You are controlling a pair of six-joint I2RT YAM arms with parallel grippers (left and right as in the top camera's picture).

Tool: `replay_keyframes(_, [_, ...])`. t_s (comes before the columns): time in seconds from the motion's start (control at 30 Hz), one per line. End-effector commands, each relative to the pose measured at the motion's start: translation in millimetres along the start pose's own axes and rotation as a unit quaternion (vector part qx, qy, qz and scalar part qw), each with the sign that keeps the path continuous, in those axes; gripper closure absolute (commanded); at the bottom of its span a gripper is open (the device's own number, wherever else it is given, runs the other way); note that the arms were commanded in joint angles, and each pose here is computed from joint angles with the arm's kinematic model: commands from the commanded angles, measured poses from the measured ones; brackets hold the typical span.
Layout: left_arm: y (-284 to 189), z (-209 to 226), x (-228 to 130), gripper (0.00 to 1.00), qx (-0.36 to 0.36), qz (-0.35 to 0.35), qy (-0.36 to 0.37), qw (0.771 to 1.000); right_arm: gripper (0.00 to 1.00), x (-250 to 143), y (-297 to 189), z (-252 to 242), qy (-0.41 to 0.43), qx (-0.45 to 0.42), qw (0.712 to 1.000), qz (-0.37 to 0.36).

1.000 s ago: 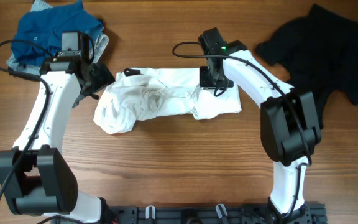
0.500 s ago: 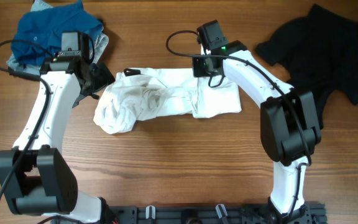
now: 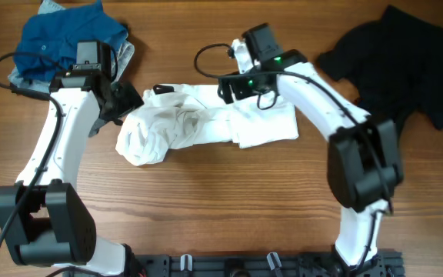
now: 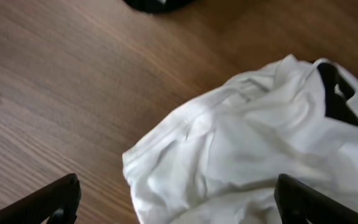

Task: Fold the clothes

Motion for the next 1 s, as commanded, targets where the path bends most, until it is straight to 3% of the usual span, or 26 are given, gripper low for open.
replay_keyframes(0.0, [0, 1, -11, 0.0, -0.019, 0.028, 0.046, 0.998, 0.01, 23, -73, -2, -0.024, -0.008, 0.997, -0.067])
replay_keyframes(0.1, [21, 1, -32, 0.0, -0.058, 0.073, 0.126, 0.988, 0.0, 15, -74, 1, -0.037, -0.004, 0.998, -0.045])
replay_keyframes(0.43, [44, 20, -23, 0.0, -0.067, 0.049, 0.165, 0.983, 0.0, 17, -67, 8, -0.052, 0.003, 0.998, -0.046])
replay_keyframes(0.57, [55, 18, -22, 0.0, -0.114, 0.047, 0.206, 0.971, 0.0, 18, -67, 7, -0.059, 0.002, 0.997, -0.048])
replay_keyframes(0.7, [68, 11, -31, 0.0, -0.162, 0.078, 0.221, 0.958, 0.0, 18, -67, 7, -0.059, 0.002, 0.997, -0.048])
replay_keyframes(0.83, [74, -3, -41, 0.0, -0.242, 0.114, 0.244, 0.932, 0.0, 17, -68, 6, -0.057, 0.001, 0.997, -0.048])
replay_keyframes(0.97, [95, 0, -47, 0.0, -0.228, 0.141, 0.238, 0.934, 0.0, 15, -67, 6, -0.054, 0.003, 0.998, -0.041])
Point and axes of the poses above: each gripper's point midway between its finger pads, its own y axis out along the fingers, its own z axis along the line the jaws close on, x = y × z, the point moved 7 cm from there along -y, back along the fingers, and after that the axes turned 9 degrees about -y, right-handed, at the moved point
